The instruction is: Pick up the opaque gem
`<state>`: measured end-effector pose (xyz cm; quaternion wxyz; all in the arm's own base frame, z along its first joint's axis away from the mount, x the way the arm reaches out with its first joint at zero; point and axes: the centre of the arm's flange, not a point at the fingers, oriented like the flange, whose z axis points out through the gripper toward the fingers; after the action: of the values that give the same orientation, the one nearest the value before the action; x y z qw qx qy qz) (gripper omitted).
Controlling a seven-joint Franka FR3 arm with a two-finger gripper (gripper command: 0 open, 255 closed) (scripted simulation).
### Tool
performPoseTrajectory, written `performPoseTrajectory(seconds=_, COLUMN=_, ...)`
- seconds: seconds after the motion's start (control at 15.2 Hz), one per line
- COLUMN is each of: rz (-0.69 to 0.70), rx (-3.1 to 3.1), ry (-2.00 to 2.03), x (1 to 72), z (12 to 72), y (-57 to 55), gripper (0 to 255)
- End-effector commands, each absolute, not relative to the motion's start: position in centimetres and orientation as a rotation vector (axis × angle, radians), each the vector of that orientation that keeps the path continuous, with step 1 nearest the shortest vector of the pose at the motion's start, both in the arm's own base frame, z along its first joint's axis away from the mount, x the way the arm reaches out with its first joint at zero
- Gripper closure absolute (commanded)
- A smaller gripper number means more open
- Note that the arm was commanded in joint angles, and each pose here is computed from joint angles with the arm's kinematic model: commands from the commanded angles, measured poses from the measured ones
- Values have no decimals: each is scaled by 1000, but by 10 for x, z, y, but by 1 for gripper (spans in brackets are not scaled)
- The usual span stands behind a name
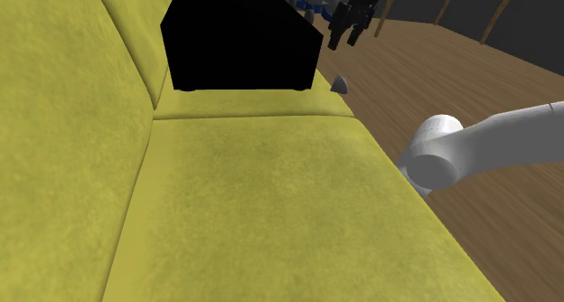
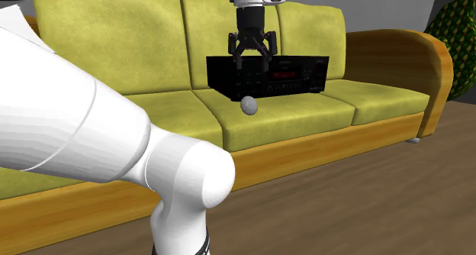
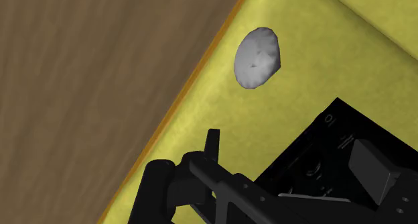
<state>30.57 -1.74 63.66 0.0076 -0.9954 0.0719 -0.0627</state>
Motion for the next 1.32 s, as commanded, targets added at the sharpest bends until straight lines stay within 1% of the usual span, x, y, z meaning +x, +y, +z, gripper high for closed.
performPoseTrajectory(seconds=0.0, rz=-196, rx=-3112, ry=225, x=306, z=637, y=-17, gripper=0)
performPoseTrajectory(seconds=0.4, rz=67, rx=-2906, ry=-147, x=317, z=559, y=-57, gripper=0)
performPoseTrajectory(seconds=0.99, rz=67, rx=-2906, ry=-147, x=317, z=519, y=-57, gripper=0)
performPoseTrajectory(seconds=1.06, rz=67, rx=-2906, ry=-147, x=317, z=519, y=-58, gripper=255)
performPoseTrajectory(seconds=1.25, rz=67, rx=-2906, ry=-147, x=317, z=518, y=-58, gripper=255)
